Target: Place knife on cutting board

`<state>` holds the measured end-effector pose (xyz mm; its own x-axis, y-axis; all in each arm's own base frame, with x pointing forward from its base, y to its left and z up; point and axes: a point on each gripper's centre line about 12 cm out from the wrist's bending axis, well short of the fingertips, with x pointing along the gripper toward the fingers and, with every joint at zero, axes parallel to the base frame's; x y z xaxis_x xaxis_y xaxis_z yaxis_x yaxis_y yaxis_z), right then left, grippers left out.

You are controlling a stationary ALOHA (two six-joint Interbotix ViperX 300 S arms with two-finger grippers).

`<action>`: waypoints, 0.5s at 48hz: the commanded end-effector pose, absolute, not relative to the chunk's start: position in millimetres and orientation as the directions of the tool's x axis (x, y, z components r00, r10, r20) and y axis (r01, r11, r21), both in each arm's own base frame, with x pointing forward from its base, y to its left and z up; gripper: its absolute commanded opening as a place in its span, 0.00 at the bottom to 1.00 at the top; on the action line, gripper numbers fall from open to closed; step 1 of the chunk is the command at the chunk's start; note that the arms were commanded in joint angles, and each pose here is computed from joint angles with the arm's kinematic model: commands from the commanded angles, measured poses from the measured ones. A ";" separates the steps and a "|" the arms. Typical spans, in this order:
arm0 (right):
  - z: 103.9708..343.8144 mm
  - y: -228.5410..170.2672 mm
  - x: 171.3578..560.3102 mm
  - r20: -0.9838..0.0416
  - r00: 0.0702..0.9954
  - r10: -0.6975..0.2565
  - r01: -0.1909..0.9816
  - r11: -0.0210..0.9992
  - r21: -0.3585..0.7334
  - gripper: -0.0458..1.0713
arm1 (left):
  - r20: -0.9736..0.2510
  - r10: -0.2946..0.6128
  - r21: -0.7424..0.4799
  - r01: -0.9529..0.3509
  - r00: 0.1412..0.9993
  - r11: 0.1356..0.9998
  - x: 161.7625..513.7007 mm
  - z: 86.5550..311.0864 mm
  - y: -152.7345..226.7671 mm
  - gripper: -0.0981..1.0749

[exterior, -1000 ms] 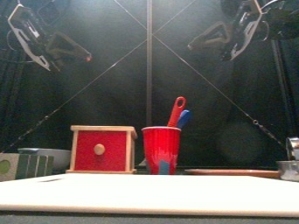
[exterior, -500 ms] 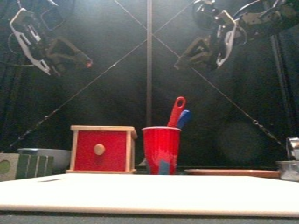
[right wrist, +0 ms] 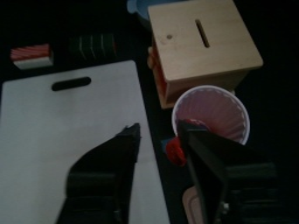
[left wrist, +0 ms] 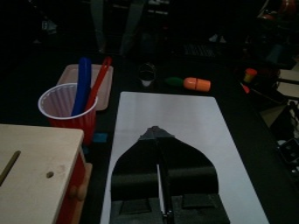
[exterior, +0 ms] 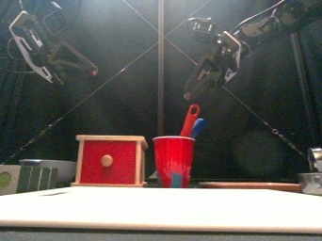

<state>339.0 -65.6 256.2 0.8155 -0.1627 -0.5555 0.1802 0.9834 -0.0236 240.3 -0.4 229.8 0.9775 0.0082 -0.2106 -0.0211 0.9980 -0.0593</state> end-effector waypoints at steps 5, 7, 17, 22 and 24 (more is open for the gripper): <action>261.9 -72.6 348.9 -0.592 0.785 -0.183 0.170 0.982 -0.078 0.84 | -0.196 0.012 -0.078 -0.028 0.981 0.997 241.8 233.0 -0.3 0.23; 260.4 -73.4 350.3 -0.607 0.773 -0.185 0.167 0.982 -0.087 0.84 | -0.196 0.013 -0.081 -0.029 0.981 0.996 241.8 233.0 -0.2 0.23; 248.6 -80.4 352.8 -0.678 0.706 -0.205 0.159 0.979 -0.130 0.84 | -0.202 0.014 -0.085 -0.032 0.979 0.996 240.7 230.6 -0.1 0.23; 242.9 -85.3 354.0 -0.701 0.680 -0.217 0.160 0.976 -0.147 0.84 | -0.205 0.016 -0.085 -0.034 0.979 0.996 240.2 229.5 0.3 0.23; 240.8 -87.5 354.5 -0.708 0.671 -0.221 0.162 0.975 -0.151 0.84 | -0.207 0.014 -0.085 -0.032 0.978 0.996 239.9 228.9 0.0 0.23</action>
